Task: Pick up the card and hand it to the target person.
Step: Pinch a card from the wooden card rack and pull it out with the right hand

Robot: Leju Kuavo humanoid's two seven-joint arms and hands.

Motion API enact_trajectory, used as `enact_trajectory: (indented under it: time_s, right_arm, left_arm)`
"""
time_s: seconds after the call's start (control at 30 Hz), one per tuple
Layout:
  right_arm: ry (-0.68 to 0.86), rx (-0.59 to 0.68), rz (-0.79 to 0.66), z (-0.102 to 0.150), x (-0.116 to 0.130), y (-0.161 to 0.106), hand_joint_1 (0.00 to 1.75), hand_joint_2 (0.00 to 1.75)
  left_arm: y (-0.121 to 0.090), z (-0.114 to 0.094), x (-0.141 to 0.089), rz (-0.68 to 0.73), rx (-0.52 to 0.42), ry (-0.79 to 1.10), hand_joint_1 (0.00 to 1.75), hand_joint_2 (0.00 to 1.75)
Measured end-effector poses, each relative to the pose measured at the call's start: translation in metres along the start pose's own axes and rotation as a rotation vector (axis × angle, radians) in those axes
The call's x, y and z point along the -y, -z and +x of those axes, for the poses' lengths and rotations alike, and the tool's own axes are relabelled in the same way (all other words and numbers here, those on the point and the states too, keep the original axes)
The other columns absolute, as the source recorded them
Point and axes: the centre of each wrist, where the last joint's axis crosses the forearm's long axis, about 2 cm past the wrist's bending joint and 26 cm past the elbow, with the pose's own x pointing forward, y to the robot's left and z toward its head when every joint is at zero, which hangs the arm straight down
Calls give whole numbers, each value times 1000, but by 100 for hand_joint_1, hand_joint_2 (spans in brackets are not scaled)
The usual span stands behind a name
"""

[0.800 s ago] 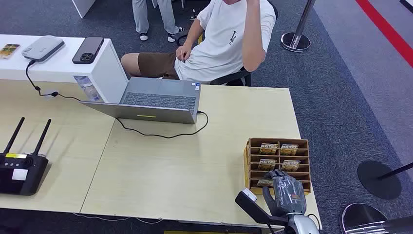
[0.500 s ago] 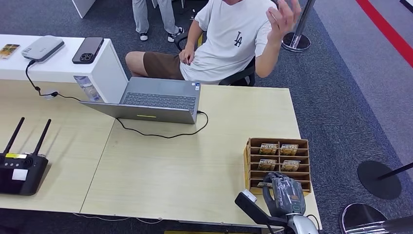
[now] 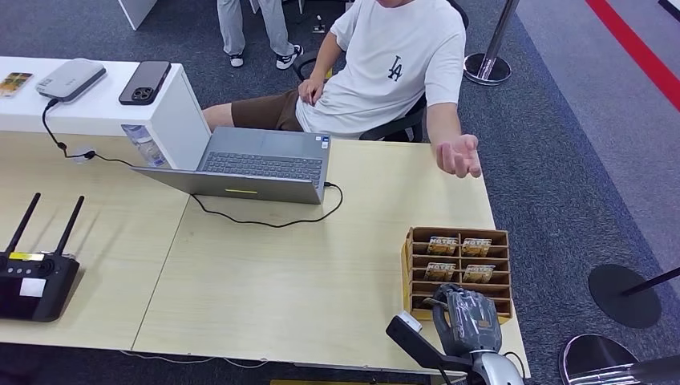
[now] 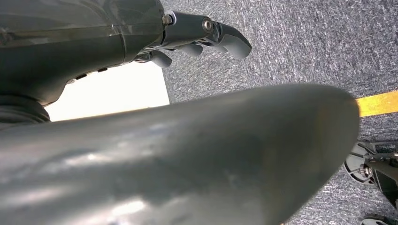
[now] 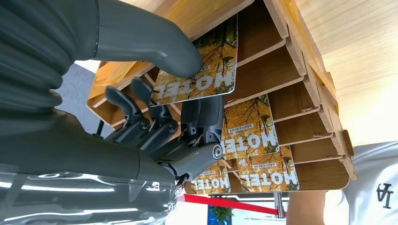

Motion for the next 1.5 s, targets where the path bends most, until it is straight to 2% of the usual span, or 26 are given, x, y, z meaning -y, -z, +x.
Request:
enact_trajectory:
  time_s: [0.07, 0.2, 0.77, 0.93, 1.5]
  right_arm:
    - [0, 0, -1, 0, 0, 0, 170, 175]
    - [0, 1, -3, 0, 0, 1, 170, 175]
    - [1, 8, -3, 0, 0, 5, 168, 175]
    - [56, 47, 54, -1, -1, 6, 168, 175]
    - [-38, 45, 88, -42, 15, 5, 168, 175]
  left_arm:
    - [0, 0, 0, -7, 2, -1, 0, 0]
    - [0, 0, 1, -31, 18, -9, 0, 175]
    - [0, 0, 1, -61, 38, 0, 0, 175]
    - [0, -1, 1, -67, 48, -3, 0, 175]
    - [0, -1, 1, -47, 70, -2, 0, 175]
